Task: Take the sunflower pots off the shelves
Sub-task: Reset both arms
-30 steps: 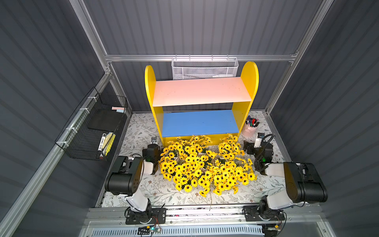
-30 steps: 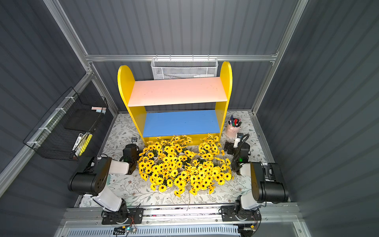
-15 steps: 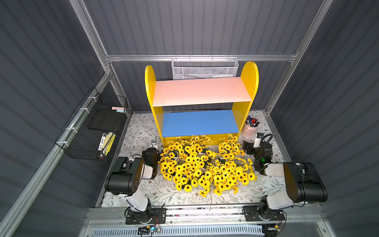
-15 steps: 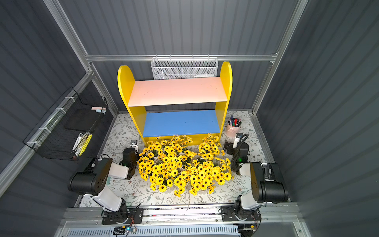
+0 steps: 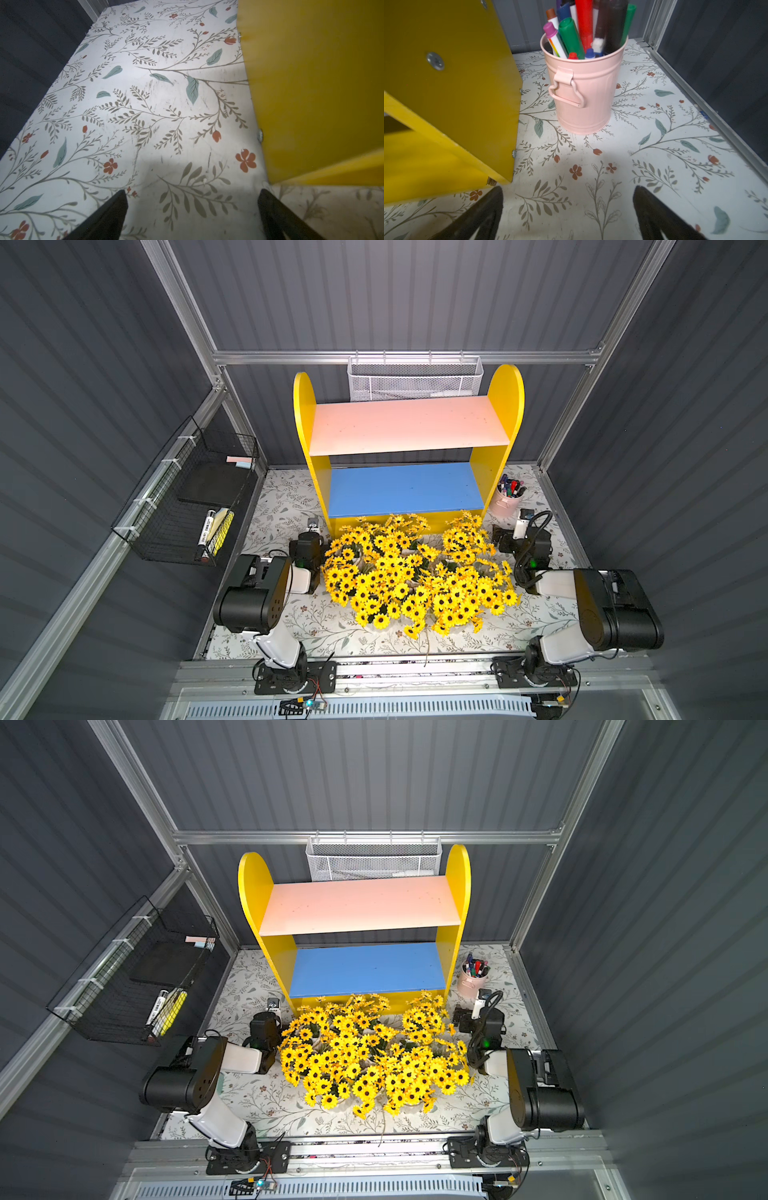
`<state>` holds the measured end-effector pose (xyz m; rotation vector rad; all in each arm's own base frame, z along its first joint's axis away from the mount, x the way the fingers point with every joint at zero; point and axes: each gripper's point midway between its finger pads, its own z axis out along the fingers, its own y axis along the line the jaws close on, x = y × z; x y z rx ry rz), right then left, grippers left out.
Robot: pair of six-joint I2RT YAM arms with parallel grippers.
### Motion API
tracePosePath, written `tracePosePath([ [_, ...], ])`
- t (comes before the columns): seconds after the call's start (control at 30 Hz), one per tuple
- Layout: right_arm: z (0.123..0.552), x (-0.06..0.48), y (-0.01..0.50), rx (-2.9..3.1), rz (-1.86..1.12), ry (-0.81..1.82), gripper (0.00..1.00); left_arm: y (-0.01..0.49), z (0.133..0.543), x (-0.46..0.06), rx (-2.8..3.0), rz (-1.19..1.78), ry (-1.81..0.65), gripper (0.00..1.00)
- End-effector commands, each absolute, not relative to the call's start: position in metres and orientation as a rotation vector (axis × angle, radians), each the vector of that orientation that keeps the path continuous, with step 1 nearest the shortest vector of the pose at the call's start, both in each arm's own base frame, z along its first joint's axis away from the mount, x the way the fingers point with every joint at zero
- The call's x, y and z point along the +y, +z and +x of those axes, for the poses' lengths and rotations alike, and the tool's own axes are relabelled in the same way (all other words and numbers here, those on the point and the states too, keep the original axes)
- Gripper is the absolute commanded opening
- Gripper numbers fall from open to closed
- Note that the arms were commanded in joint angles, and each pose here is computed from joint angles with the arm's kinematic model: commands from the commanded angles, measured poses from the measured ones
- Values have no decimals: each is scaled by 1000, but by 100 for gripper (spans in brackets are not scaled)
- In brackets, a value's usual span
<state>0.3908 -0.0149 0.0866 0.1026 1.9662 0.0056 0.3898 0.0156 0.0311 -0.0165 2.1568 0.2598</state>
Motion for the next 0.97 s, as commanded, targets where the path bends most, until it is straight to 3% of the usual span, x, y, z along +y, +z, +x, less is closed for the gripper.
tracePosePath([
  [0.0,395,-15,93,1952,90,-13,99,-5,362,19,2331,17,306,99],
  [0.93,395,-16,93,1952,91,-16,99,-5,362,19,2337,25,314,99],
])
